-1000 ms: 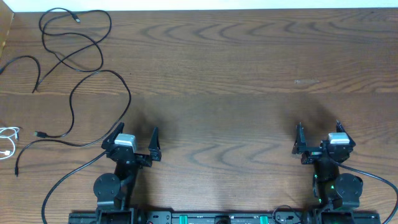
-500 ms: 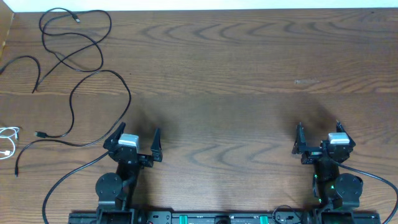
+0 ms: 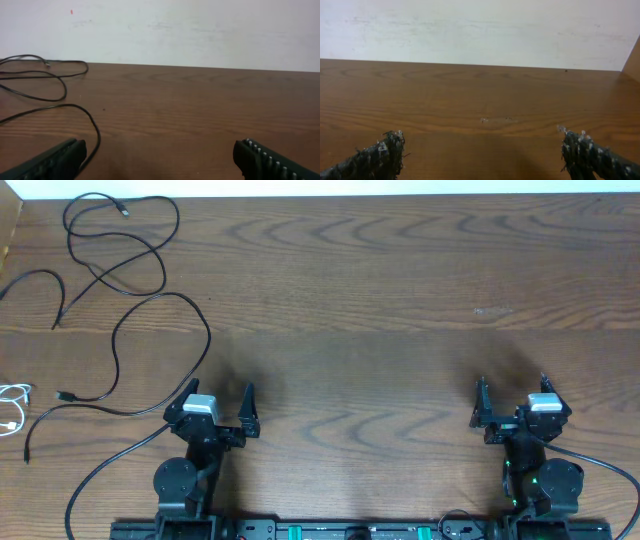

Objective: Untangle cables

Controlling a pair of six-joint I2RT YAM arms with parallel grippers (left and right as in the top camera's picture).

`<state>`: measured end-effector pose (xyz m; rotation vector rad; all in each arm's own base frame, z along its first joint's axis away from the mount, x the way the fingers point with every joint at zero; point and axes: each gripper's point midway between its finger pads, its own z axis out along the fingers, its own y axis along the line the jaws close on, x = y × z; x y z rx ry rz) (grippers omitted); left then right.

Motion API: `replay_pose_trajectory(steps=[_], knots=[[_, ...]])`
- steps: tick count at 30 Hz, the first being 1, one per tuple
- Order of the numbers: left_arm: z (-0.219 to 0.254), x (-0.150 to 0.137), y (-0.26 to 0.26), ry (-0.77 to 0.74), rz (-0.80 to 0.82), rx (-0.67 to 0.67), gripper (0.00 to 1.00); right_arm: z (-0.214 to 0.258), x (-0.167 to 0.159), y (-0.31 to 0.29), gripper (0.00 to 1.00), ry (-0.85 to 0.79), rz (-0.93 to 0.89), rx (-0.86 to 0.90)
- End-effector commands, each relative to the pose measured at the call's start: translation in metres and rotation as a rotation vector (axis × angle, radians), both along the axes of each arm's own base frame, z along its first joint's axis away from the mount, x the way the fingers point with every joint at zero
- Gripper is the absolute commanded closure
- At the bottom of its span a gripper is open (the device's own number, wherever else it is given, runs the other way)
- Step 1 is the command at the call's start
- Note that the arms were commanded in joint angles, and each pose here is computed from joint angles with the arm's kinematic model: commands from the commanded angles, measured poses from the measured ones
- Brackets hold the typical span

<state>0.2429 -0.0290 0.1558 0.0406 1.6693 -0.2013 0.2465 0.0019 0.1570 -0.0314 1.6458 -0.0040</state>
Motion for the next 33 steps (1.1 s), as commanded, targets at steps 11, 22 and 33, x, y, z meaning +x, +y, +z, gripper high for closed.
replay_pose_trajectory(steps=[11,22,33], knots=[[-0.0171,-0.0004,0.0036,0.046,0.017,0.036,0.02,-0.0006,-0.0003,-0.0022,0.01,0.0,-0.009,-0.015],[-0.0172,-0.0004,0.0036,0.046,0.016,0.036,0.02,-0.0006,-0.0003,-0.0022,0.01,0.0,-0.009,-0.015],[-0.0159,-0.0002,0.0033,0.041,0.014,0.039,0.02,-0.0006,-0.0003,-0.0022,0.01,0.0,-0.009,-0.014]])
